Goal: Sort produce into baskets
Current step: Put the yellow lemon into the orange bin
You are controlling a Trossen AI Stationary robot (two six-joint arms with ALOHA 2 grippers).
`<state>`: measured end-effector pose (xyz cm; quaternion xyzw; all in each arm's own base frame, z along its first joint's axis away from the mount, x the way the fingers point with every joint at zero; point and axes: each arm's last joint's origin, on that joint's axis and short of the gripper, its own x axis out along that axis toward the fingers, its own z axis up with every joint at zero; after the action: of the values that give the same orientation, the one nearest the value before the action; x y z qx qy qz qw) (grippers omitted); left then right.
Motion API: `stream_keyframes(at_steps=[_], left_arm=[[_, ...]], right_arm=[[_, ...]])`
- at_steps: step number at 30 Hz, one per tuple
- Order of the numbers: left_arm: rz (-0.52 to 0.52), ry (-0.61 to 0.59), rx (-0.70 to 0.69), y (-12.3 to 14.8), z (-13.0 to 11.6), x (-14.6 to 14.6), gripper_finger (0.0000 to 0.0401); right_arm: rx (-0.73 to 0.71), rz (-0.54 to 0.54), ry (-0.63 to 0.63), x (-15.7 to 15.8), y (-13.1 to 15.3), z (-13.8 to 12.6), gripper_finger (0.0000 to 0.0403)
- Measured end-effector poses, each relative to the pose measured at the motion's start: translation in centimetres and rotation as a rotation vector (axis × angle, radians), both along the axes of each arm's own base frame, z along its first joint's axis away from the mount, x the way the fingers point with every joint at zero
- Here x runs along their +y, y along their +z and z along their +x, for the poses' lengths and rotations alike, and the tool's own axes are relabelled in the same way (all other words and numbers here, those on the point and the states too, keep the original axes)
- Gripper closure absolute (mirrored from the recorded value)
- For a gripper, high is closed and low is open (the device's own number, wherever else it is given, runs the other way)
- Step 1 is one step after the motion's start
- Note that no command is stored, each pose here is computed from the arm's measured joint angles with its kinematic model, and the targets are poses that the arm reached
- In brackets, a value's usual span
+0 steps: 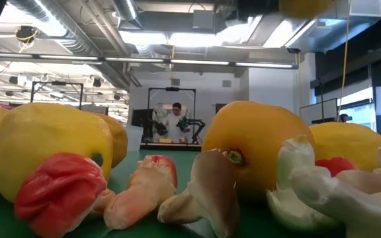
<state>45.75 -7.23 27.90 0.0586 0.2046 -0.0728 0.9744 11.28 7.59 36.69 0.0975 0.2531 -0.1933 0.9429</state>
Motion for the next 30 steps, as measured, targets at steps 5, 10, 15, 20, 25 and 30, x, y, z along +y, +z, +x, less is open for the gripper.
stream_keyframes(at_steps=[5, 10, 15, 20, 25, 30], left_arm=[[-0.065, 0.064, 0.025, -1.1, 0.7, 1.4, 0.01], [-0.07, 0.071, 0.024, -2.5, 1.5, 1.6, 0.01], [-0.075, 0.058, -0.008, -4.1, 2.5, 1.0, 0.01], [-0.085, 0.044, -0.017, -6.1, 3.3, 0.0, 0.01], [-0.108, 0.03, -0.112, -6.8, 4.2, -0.6, 0.01], [-0.127, 0.032, -0.181, -5.5, 4.6, -0.7, 0.01]], right_arm=[[-0.019, 0.007, 0.012, 0.0, 0.2, 0.0, 0.0182], [-0.036, 0.007, 0.027, 0.2, 0.4, 0.2, 0.0182], [-0.036, 0.006, 0.026, 0.5, 0.3, 0.6, 0.0182], [-0.045, 0.006, 0.021, 1.4, 0.1, 1.5, 0.0182], [-0.05, 0.012, 0.021, 2.1, -0.1, 2.3, 0.0182], [-0.059, 0.021, 0.021, 2.2, -0.1, 2.3, 0.0182]])
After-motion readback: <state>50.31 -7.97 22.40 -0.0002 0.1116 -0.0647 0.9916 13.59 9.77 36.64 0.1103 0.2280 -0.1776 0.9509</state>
